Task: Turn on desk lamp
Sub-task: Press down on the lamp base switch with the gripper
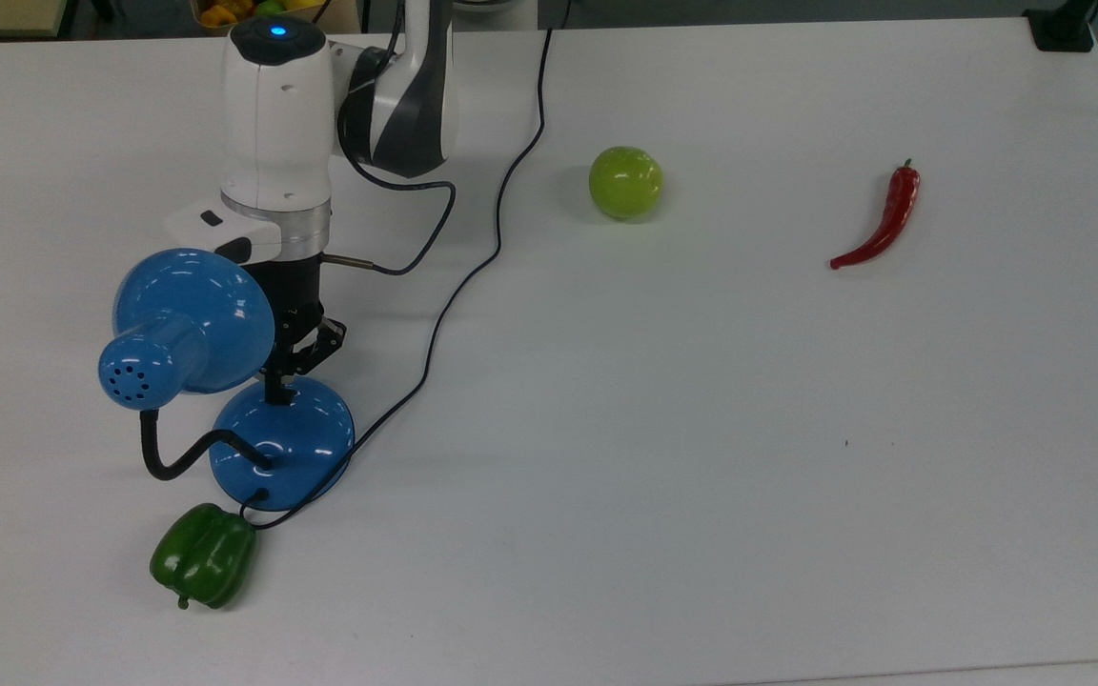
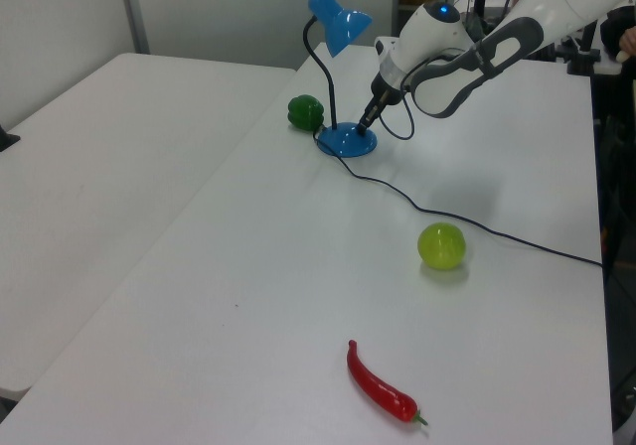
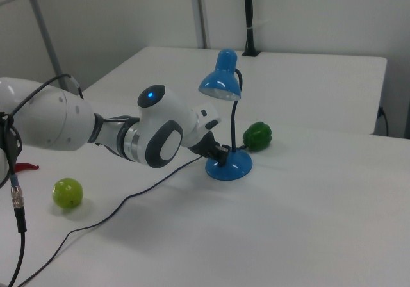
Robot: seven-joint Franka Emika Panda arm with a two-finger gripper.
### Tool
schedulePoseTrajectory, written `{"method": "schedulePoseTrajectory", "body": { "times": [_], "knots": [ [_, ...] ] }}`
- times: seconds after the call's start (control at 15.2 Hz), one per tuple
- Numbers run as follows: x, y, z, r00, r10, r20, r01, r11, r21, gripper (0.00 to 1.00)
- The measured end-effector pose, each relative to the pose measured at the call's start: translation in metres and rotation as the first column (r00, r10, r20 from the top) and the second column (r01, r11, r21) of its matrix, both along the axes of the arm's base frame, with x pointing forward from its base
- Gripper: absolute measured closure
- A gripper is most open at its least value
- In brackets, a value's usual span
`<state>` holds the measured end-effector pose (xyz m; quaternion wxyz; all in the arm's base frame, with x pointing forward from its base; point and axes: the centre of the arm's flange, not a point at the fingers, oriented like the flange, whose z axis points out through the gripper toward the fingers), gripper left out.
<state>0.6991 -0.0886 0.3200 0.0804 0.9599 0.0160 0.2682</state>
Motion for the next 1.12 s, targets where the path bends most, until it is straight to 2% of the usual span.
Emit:
{"method": "schedulePoseTrajectory", "body": {
  "times": [1.12],
  "knots": [
    [0.0042,0.0016,-0.0035,0.999,0.007,0.046,-0.007,1.0,0.008,0.99]
  ]
}}
